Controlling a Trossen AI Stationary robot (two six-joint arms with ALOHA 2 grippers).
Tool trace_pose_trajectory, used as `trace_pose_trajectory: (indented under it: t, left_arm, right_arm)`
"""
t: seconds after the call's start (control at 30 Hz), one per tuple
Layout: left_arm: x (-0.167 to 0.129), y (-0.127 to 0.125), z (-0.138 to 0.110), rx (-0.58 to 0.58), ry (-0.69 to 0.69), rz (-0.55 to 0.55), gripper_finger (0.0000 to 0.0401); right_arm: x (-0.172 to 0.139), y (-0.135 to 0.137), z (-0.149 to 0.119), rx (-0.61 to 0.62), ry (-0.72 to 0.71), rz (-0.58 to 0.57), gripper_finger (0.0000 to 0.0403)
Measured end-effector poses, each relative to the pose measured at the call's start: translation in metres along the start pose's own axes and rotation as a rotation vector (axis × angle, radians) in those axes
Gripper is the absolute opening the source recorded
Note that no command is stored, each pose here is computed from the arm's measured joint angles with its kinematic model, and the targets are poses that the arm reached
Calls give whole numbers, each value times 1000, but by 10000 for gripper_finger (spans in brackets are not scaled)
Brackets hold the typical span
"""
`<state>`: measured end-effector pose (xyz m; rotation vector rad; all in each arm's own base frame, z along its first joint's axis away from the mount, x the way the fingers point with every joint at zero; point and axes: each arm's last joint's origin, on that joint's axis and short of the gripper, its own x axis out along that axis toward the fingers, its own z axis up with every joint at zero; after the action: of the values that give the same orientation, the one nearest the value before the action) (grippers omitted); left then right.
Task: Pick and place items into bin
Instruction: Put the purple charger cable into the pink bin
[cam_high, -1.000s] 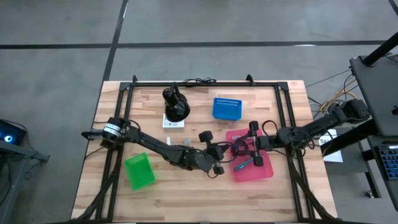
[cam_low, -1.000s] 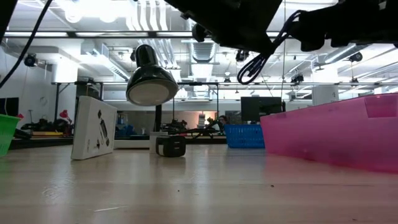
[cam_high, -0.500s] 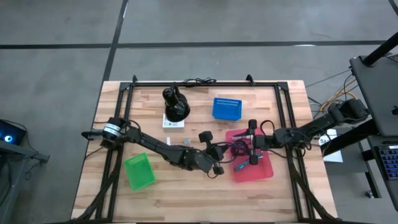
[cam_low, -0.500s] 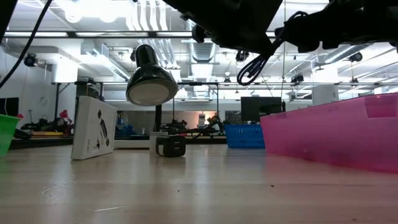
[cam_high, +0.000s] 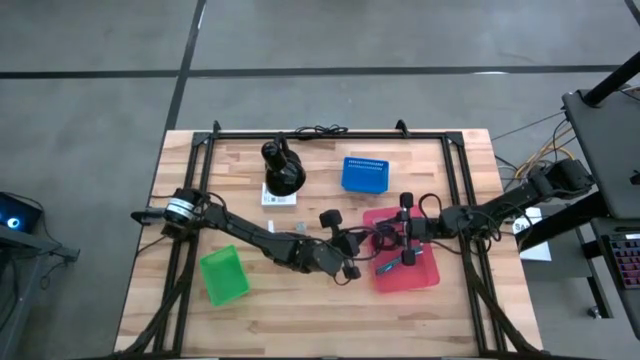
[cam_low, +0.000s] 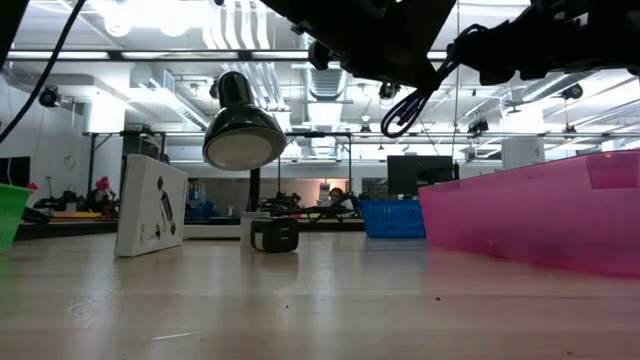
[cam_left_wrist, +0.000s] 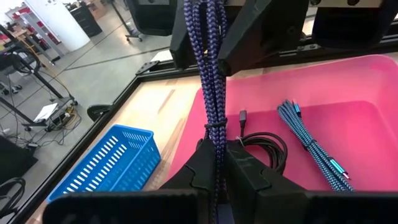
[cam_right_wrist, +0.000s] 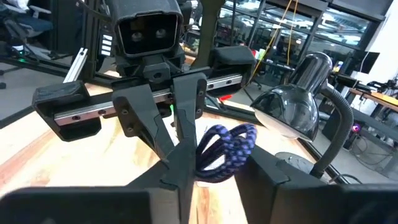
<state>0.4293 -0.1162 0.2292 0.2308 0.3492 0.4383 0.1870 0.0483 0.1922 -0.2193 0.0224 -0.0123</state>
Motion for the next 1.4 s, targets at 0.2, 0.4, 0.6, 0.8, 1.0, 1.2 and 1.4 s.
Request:
trace_pose_trajectory:
  t: [0.2, 0.4, 0.6, 0.8, 1.0, 1.2, 1.4]
  left_arm:
    - [0, 0, 0, -37, 3, 0, 8]
    - [0, 0, -1, -70, 5, 0, 8]
    - [0, 0, -1, -70, 6, -1, 11]
    - [0, 0, -1, -71, 4, -9, 64]
    - [0, -1, -1, -71, 4, -9, 125]
    - [-1, -1, -1, -71, 4, -9, 147]
    - [-2, -2, -1, -69, 4, -10, 148]
  right_arm:
    - [0, 0, -2, -3, 16, 4, 51]
    - [0, 1, -2, -12, 22, 7, 15]
    - [0, 1, -2, -13, 25, 7, 15]
    - [0, 0, -3, -23, 34, 1, 14]
    - [-1, 0, -5, -44, 50, 3, 14]
    - [-8, -2, -5, -58, 96, 16, 13]
    - [-22, -7, -1, -19, 134, 22, 13]
